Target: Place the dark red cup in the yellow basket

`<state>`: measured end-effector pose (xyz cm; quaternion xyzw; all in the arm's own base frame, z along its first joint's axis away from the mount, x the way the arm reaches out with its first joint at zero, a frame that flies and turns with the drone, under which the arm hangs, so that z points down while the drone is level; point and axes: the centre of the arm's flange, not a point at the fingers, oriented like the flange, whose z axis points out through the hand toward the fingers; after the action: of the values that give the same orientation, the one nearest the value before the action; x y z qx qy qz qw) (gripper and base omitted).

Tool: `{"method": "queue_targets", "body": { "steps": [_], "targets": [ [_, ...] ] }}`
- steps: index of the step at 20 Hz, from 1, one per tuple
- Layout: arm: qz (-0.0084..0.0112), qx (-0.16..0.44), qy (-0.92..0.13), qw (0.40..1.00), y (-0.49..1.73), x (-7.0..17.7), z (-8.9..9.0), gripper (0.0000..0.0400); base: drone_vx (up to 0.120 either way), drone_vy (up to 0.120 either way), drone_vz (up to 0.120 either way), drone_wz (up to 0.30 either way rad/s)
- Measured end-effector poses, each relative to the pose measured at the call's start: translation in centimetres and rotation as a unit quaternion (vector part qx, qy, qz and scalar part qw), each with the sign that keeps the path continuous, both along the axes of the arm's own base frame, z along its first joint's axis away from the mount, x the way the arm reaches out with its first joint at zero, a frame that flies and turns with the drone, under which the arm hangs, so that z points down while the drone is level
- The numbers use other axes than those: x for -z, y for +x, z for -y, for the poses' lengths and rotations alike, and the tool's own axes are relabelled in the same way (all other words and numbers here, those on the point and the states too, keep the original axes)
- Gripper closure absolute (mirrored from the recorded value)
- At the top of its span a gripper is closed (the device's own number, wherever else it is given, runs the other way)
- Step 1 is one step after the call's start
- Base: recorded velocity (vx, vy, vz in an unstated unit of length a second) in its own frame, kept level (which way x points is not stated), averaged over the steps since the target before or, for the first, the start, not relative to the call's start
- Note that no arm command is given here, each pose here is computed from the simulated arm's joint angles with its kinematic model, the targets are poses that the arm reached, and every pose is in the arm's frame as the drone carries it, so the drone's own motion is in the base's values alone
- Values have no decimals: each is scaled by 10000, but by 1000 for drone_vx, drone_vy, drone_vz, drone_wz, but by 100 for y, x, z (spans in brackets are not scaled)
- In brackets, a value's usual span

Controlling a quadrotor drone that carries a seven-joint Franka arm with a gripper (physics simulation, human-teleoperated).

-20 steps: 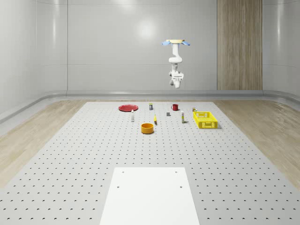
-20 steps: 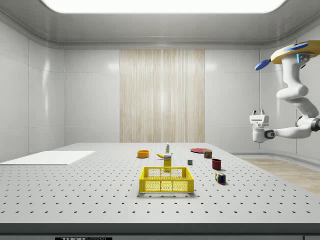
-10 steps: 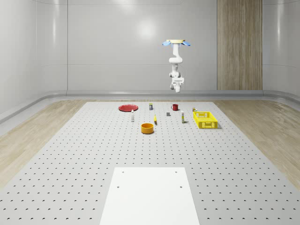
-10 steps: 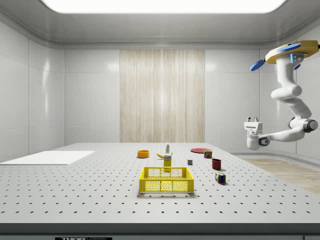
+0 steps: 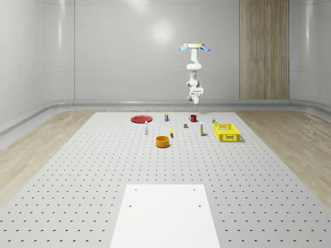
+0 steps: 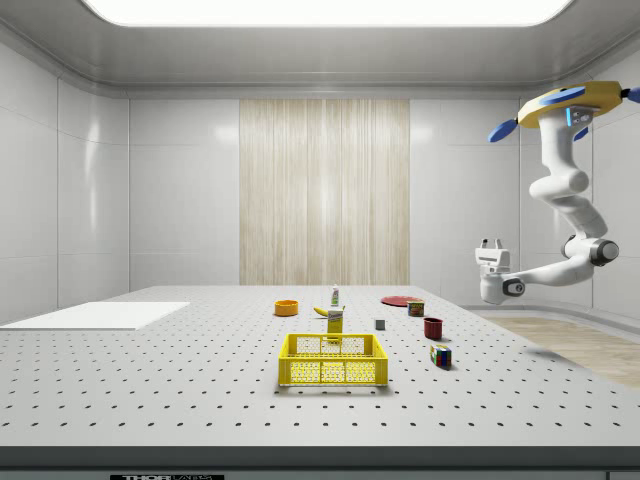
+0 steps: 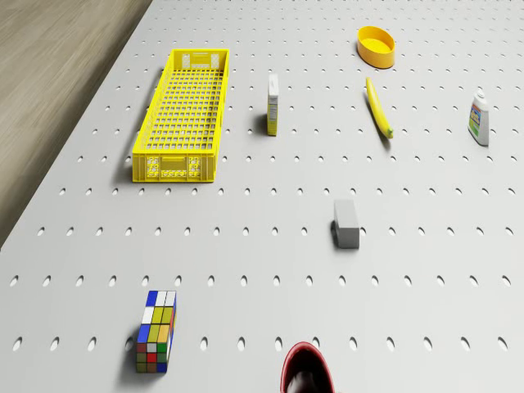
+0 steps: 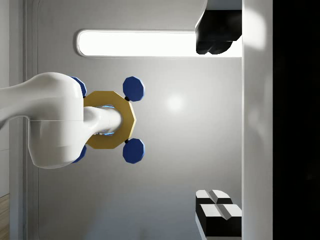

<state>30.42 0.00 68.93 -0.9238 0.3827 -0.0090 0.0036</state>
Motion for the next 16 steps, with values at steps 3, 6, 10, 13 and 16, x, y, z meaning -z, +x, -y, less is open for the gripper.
{"method": "queue_targets", "body": {
  "steps": [3,6,10,13,16],
  "targets": [
    [12,0,0,10000,-1,-10,0,0,13,-53,0,0],
    [23,0,-1,10000,-3,-16,0,0,80,0,0,0],
    [38,0,-3,10000,-5,-19,-1,0,0,0,0,0],
    [50,0,-6,10000,-8,-19,-1,0,0,0,0,0],
    [61,0,-10,10000,-10,-20,-2,0,0,0,0,0]
  ]
}}
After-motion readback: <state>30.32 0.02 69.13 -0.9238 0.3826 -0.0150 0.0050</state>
